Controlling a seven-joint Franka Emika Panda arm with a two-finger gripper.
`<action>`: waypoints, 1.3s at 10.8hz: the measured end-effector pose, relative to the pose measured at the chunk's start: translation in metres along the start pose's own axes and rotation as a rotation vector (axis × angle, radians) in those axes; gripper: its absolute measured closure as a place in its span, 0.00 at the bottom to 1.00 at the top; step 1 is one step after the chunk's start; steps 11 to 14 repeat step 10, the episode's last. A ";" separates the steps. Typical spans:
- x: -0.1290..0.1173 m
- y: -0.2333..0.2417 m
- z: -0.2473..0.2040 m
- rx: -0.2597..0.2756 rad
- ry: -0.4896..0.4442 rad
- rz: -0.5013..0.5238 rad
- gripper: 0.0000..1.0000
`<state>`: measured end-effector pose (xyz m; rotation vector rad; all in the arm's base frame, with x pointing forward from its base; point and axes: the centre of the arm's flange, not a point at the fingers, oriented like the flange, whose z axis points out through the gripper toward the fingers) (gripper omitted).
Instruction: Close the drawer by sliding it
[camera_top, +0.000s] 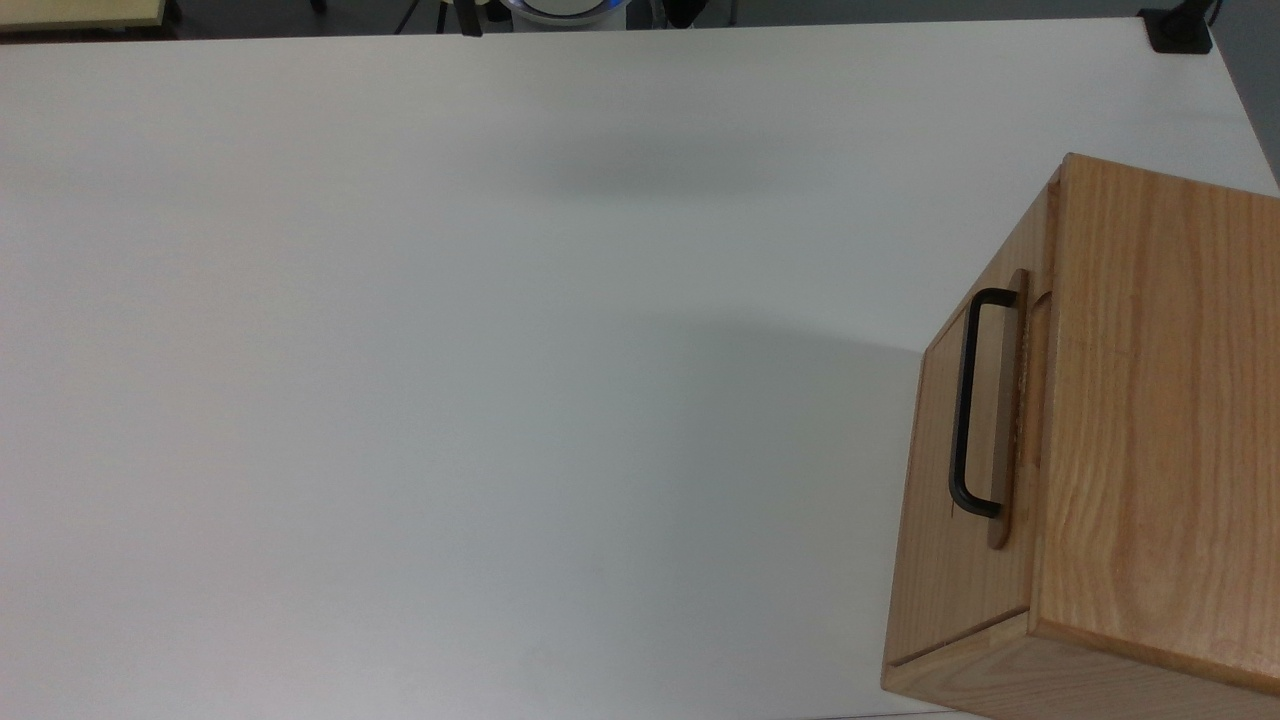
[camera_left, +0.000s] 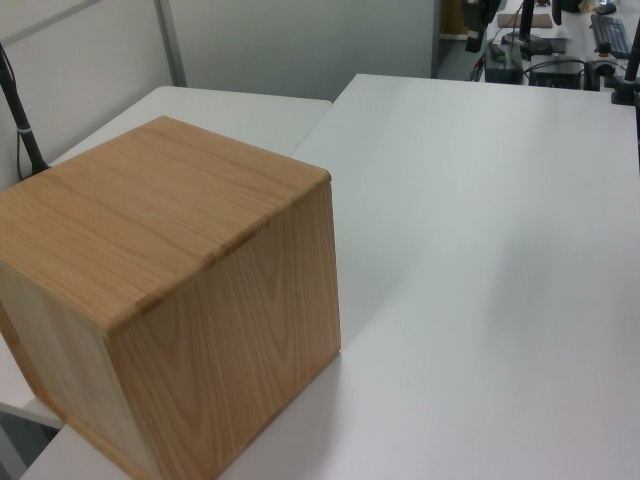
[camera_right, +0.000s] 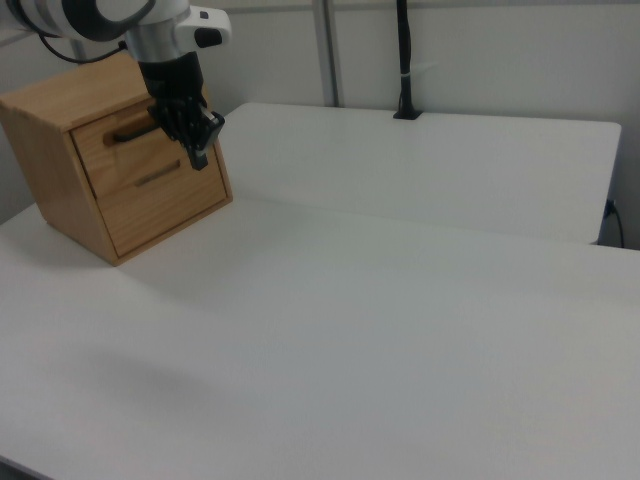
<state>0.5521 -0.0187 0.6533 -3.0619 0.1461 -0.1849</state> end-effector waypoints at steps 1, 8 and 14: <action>0.000 0.004 0.002 -0.001 -0.005 -0.025 0.96; -0.003 0.006 0.021 -0.002 -0.045 -0.051 0.00; -0.002 0.004 0.021 -0.002 -0.041 -0.054 0.00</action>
